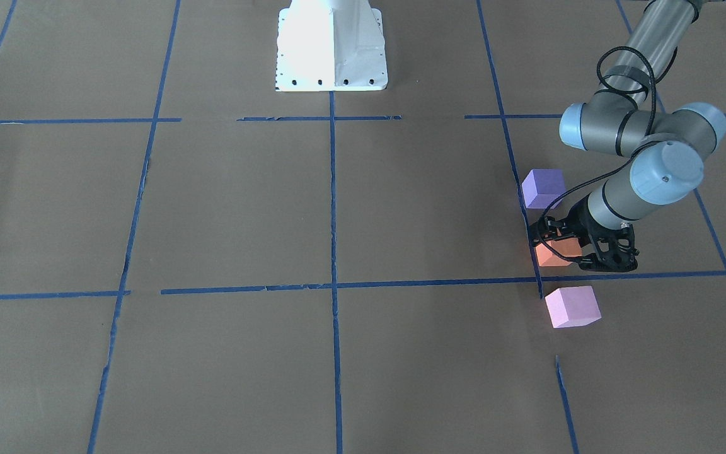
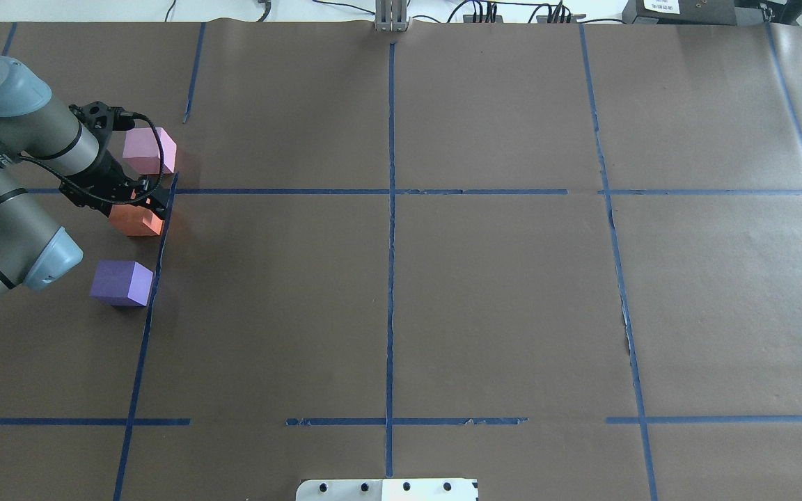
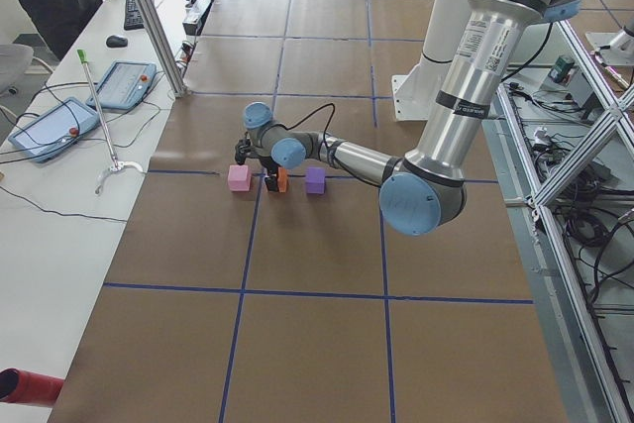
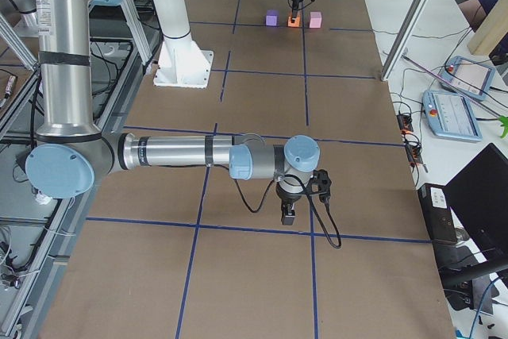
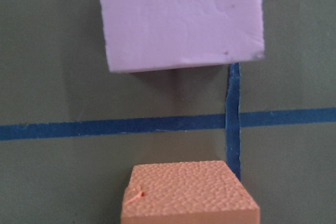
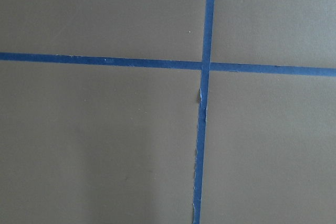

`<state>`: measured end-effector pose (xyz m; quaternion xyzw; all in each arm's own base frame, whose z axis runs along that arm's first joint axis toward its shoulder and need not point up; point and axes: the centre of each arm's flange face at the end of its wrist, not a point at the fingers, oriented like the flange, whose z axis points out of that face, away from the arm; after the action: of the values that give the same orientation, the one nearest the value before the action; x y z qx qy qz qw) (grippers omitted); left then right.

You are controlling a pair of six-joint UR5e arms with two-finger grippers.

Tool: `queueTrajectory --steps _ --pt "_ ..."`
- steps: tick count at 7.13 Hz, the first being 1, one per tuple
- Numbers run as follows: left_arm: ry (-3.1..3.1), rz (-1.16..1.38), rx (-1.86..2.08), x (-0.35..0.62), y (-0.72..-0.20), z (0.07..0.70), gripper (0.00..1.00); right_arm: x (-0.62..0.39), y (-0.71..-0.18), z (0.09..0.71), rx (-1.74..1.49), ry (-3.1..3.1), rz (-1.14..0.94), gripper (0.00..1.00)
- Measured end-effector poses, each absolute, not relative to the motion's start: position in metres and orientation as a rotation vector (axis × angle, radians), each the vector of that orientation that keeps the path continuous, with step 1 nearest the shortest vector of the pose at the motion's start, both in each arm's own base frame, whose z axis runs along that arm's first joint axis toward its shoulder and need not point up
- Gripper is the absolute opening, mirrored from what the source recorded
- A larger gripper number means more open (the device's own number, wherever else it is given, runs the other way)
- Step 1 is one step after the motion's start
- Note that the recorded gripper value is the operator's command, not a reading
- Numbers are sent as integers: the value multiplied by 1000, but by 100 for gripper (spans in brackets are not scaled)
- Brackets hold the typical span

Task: Arrange blocks in a line

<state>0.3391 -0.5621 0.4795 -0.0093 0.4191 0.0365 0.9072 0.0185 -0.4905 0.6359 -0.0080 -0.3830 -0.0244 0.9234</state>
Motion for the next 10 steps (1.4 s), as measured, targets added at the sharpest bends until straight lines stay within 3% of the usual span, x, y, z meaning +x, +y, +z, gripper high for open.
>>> queueTrajectory --steps 6,8,10 --pt "879 -80 96 174 -515 389 100 18 -490 636 -17 -786 -50 100" --pt "841 -39 141 125 -524 402 100 18 -490 636 -17 -786 -50 100" --pt "781 78 159 42 -546 467 99 18 -491 636 -17 -786 -50 100"
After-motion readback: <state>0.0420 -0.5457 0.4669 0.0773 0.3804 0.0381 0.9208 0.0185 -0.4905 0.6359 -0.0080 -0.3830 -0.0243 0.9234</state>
